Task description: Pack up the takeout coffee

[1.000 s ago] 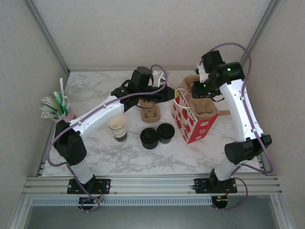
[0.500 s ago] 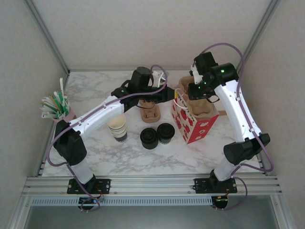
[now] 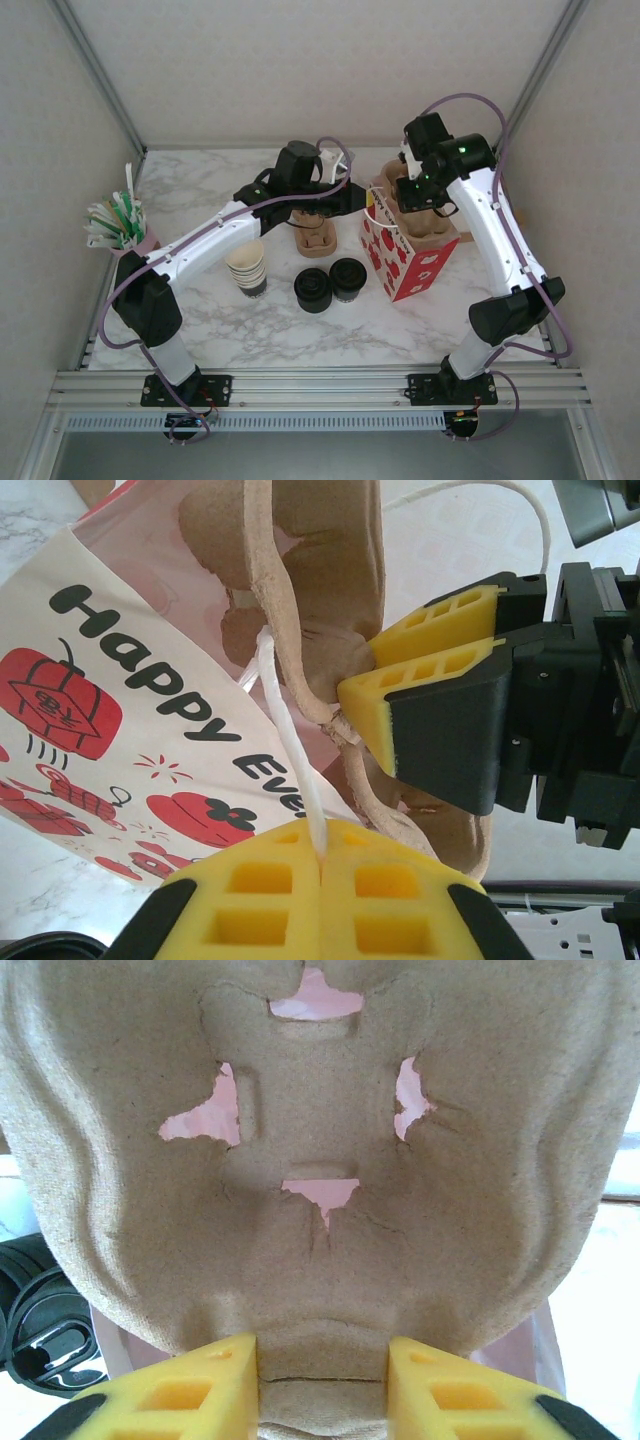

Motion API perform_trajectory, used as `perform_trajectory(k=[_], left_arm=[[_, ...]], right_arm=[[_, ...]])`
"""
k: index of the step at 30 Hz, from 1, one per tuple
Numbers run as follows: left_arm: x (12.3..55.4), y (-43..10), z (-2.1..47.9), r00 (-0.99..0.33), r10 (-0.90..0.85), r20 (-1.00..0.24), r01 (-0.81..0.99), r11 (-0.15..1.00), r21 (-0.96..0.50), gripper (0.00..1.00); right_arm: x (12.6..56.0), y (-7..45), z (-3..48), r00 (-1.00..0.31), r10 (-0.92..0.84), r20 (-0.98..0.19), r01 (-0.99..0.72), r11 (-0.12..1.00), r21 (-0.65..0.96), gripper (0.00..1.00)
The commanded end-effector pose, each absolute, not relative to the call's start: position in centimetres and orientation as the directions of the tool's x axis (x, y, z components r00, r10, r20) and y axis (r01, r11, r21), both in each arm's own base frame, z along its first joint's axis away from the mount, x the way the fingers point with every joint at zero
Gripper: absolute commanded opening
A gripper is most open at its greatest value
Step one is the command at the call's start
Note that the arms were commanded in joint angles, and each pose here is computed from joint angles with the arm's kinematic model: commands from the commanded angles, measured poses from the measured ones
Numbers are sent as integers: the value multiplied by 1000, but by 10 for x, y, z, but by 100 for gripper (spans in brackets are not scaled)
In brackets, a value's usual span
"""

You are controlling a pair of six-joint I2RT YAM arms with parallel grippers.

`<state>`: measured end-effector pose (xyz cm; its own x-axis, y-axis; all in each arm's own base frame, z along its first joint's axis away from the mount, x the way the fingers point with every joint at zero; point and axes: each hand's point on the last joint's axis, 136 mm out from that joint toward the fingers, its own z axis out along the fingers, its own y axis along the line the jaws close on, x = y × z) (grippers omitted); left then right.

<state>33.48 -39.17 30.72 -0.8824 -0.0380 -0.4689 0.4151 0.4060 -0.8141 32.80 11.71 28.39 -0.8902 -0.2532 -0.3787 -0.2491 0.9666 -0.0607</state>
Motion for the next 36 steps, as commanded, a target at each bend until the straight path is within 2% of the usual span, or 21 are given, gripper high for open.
perform_trajectory(k=[1, 11, 23, 28, 36], left_arm=[[335, -386, 321, -863, -55, -502, 444, 393, -805, 0], [334, -381, 318, -863, -64, -500, 434, 410, -802, 0], [333, -369, 309, -867, -86, -490, 411, 431, -803, 0], [334, -370, 311, -865, -89, -493, 415, 424, -805, 0], [333, -371, 313, -864, -89, -496, 419, 419, -806, 0]], right_arm=[[330, 110, 283, -891, -242, -384, -227, 970, -84, 33], [329, 105, 295, -879, -198, -434, -203, 979, -37, 34], [327, 113, 283, -887, -204, -414, -226, 974, 5, 34], [324, 124, 277, -884, -244, -399, -262, 965, -10, 34], [330, 112, 272, -894, -225, -387, -215, 974, -69, 33]])
